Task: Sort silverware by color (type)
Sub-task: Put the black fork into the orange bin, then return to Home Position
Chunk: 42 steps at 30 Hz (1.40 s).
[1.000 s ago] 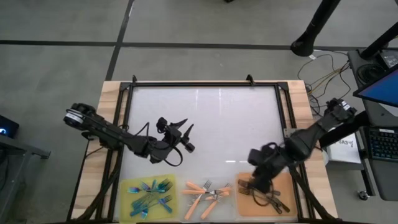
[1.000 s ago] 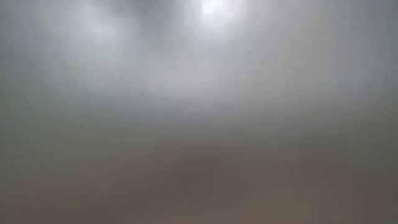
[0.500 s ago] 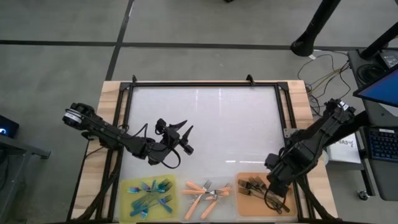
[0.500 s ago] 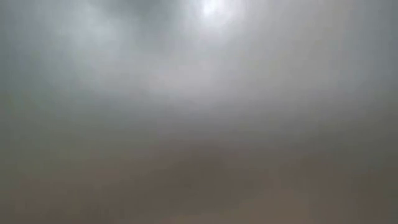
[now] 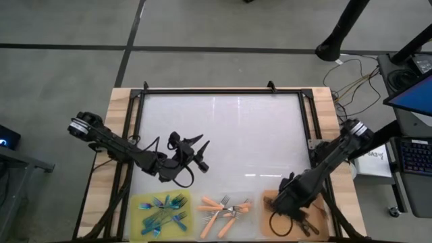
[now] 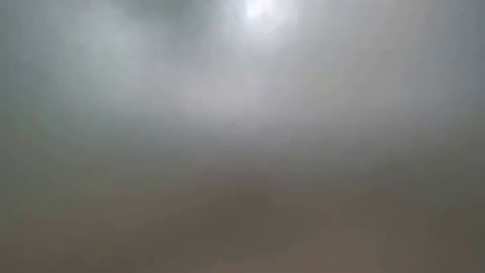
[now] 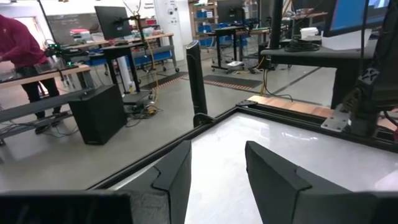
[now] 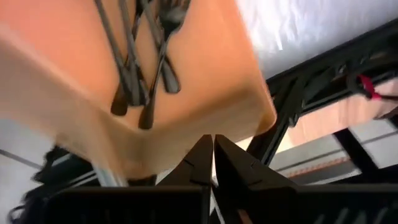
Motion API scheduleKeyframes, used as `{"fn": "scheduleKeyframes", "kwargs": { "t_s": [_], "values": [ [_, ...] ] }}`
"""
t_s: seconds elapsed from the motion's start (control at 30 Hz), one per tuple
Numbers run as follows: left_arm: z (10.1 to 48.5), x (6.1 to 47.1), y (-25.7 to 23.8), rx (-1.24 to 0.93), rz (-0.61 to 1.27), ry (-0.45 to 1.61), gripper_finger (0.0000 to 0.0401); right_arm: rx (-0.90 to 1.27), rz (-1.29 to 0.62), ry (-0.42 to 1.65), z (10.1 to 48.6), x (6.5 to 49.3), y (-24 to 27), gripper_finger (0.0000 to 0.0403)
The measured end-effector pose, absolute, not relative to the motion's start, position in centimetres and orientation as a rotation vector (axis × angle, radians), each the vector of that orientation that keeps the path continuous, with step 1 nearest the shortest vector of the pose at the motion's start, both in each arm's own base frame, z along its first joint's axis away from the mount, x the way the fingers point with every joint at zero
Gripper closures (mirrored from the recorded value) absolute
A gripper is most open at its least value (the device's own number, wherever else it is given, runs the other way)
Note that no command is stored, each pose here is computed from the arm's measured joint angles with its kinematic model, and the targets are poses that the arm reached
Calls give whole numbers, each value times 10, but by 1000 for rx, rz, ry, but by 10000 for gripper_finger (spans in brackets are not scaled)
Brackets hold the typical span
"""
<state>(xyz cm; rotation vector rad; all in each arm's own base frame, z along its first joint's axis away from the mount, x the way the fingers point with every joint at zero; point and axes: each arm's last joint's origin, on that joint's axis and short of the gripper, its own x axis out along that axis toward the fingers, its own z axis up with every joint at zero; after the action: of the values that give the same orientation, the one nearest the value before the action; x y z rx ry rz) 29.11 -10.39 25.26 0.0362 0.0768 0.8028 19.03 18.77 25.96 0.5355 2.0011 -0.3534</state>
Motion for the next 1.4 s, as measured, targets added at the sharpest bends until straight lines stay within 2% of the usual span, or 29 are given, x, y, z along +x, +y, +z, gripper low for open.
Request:
{"fn": "scheduleKeyframes", "kwargs": {
  "t_s": [0.2,0.47,0.77,0.93,1.2,1.3,1.4],
  "values": [
    [252,291,-105,40,798,80,269,483,-216,1981,240,208,198,394],
    [250,290,-106,62,796,100,269,549,50,1786,240,232,208,394],
    [248,289,-106,78,817,110,269,531,42,1739,244,234,206,390],
    [253,283,-107,96,868,108,269,542,16,1750,241,234,206,357],
    [265,267,-111,119,868,114,269,499,1,1806,243,229,198,269],
    [268,261,-112,141,897,119,269,457,-58,1808,250,225,192,255],
    [273,253,-113,141,905,115,269,398,-68,1676,268,222,186,253]
  ]
}}
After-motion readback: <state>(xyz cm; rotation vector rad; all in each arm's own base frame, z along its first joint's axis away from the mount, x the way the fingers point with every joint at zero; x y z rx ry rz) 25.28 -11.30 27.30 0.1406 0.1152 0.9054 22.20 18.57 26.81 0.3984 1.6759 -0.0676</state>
